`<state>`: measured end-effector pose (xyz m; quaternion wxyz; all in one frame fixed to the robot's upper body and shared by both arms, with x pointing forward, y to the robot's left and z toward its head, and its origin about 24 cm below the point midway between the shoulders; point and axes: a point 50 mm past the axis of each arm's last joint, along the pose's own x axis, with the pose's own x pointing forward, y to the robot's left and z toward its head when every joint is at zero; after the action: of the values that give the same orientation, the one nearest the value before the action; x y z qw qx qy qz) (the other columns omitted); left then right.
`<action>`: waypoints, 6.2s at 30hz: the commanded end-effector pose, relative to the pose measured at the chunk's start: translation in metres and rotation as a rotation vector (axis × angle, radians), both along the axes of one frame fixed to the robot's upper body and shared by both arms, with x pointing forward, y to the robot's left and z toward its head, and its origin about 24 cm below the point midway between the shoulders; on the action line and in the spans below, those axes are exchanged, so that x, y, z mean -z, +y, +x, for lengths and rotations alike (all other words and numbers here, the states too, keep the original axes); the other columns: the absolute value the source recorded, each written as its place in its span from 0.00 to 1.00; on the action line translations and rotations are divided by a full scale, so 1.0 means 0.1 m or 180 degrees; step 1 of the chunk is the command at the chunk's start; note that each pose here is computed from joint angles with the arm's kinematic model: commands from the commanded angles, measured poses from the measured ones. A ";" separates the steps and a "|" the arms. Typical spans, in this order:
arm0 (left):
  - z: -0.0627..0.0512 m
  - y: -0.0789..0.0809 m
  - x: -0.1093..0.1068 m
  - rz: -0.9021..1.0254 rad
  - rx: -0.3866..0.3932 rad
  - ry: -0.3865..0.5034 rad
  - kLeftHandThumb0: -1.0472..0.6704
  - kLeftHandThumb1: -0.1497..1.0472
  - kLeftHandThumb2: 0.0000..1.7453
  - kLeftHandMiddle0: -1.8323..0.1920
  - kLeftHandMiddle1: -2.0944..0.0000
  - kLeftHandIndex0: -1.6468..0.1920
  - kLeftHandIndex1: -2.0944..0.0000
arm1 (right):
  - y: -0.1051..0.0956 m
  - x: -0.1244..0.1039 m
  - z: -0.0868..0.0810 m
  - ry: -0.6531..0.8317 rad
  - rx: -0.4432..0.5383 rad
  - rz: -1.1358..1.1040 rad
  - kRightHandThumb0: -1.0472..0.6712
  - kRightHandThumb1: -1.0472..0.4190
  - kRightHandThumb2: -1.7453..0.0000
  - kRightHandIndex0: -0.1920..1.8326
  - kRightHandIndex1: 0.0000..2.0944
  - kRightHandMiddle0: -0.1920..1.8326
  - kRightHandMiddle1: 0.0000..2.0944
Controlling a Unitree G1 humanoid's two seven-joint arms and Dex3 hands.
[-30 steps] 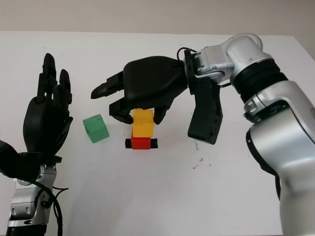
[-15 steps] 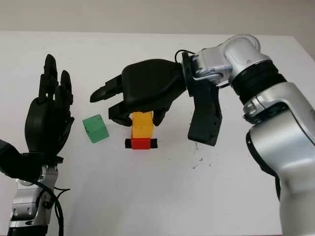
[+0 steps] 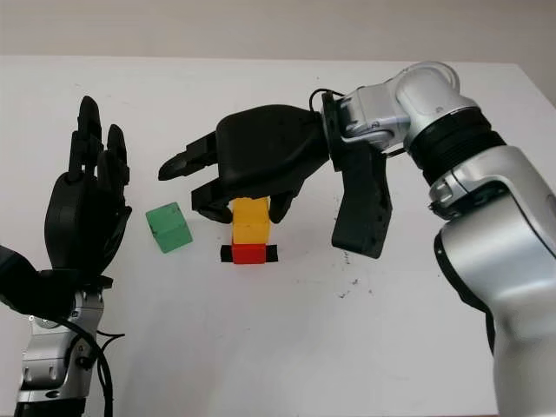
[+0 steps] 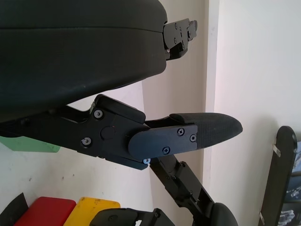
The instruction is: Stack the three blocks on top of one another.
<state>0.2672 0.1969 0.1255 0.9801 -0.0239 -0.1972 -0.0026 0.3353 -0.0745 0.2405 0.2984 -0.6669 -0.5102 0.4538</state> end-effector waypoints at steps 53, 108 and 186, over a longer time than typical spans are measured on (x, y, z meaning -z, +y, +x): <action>-0.06 0.35 -0.19 0.0703 -0.0210 0.0148 0.17 1.00 0.13 1.00 1.00 1.00 1.00 | -1.13 1.02 -0.01 0.2786 0.2514 0.4008 0.14 0.00 0.62 0.00 0.00 0.00 0.00; 0.08 0.04 -0.64 0.5131 -0.0394 0.1280 0.06 1.00 0.05 0.87 0.97 0.65 0.92 | -1.02 1.29 -0.24 0.4093 0.2654 0.5471 0.16 0.00 0.61 0.00 0.00 0.00 0.00; 0.45 -0.26 -1.85 0.5220 0.0878 0.0721 0.38 0.97 0.03 0.69 0.98 0.67 0.33 | -0.96 1.39 -0.23 0.4209 0.2871 0.5197 0.20 0.00 0.71 0.00 0.00 0.00 0.01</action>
<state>0.3128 0.1740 0.2979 0.6965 0.6642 -0.0195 -0.2706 0.3124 -0.1708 0.0999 0.9890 -0.0272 -0.1049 0.1003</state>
